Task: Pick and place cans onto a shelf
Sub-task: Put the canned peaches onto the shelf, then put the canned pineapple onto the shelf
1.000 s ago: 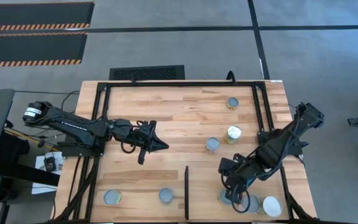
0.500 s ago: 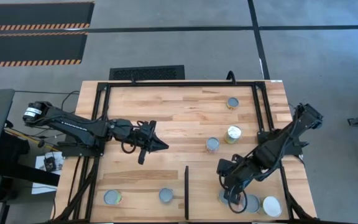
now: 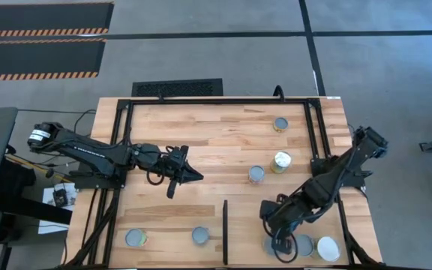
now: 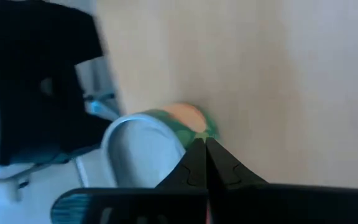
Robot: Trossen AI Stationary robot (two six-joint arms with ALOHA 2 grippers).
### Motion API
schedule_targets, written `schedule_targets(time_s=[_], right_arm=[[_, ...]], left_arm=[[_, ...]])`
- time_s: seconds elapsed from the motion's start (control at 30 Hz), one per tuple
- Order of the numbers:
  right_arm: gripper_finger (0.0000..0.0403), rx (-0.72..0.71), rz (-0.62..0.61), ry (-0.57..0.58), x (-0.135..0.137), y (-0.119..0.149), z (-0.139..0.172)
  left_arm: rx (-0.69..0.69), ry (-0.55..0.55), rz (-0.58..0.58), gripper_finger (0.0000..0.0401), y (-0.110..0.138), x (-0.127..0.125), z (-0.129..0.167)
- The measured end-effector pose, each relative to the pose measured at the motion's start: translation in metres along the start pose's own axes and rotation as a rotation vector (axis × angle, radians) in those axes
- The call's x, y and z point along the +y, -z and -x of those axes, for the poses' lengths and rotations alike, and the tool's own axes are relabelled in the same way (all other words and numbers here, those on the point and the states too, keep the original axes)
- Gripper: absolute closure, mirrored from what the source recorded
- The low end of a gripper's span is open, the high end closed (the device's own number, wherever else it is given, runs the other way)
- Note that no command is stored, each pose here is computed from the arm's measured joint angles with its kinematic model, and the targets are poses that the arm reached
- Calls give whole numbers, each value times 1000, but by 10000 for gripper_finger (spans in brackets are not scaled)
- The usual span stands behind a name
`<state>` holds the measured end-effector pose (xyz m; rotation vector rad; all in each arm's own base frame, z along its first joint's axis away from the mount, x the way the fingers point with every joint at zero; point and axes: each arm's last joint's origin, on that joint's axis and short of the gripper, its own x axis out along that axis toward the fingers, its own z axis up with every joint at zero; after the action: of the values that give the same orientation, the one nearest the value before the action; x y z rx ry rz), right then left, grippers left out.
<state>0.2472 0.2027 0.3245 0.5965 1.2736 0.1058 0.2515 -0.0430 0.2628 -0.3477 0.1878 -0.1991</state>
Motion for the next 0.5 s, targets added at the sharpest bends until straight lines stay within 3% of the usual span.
schedule_targets(time_s=[0.3,0.5], right_arm=[[398,6,76,-61,2,5,15],[399,-199,139,-28,-13,7,60]], left_arm=[[3,8,5,401,0,0,0],[18,7,24,401,1,0,0]])
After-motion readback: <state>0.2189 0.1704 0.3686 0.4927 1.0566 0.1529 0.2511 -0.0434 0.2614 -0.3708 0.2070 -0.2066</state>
